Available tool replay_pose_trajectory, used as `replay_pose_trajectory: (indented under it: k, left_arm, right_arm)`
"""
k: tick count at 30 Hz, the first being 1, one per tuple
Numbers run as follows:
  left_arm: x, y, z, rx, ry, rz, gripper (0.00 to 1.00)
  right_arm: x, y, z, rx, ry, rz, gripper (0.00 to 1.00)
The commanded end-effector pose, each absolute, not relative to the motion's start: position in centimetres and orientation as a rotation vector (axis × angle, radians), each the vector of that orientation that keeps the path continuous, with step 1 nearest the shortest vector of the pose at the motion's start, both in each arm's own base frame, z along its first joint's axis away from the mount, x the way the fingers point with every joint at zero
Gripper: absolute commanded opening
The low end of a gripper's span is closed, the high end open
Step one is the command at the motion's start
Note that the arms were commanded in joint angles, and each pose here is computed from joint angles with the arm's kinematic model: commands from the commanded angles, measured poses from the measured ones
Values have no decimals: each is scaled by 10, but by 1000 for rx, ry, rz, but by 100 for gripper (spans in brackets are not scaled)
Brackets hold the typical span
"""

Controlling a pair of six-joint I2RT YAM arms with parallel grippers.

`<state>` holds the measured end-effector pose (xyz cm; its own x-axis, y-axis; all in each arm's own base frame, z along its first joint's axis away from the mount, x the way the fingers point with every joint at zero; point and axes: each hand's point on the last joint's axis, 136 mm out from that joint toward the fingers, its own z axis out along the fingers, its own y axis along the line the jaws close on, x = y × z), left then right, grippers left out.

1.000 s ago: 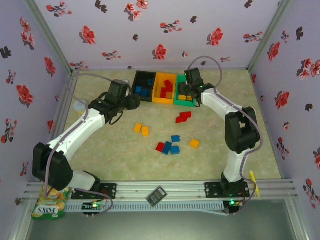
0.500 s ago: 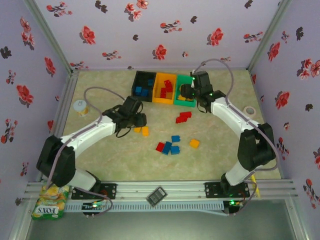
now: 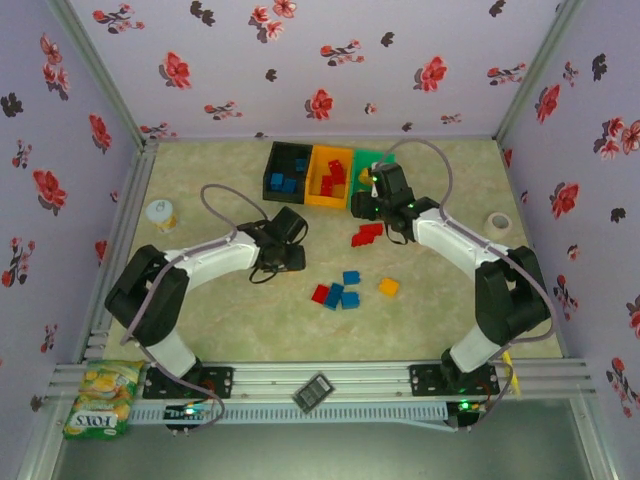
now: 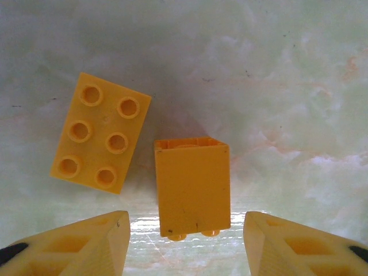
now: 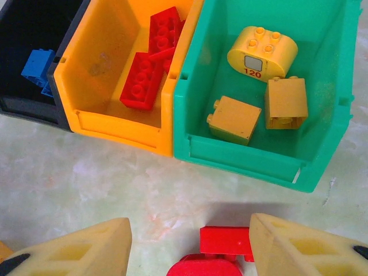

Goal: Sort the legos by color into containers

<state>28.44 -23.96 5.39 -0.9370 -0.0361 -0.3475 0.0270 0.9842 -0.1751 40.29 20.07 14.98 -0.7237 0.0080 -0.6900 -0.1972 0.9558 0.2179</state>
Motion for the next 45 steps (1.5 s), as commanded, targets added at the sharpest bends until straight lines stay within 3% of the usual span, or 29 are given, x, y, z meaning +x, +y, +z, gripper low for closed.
replay_pose_trajectory:
  k: [1,9,26,37,45]
  left_arm:
    - [287,-248,55,-19,2782,-249,56]
    - [286,-249,41,0,2823,-187,51]
    - [295,-259,47,54,2809,-156,30]
    - [347,-296,127,326,2608,-177,30]
    - [386,-329,165,396,2506,-216,30]
  right_arm:
    - [402,203,162,-127,2318,383,57]
    - [401,203,160,-127,2319,378,57]
    - [398,195,163,-111,2304,351,57]
    - [387,181,163,-90,2309,309,58]
    - [369,136,154,20,2370,138,57]
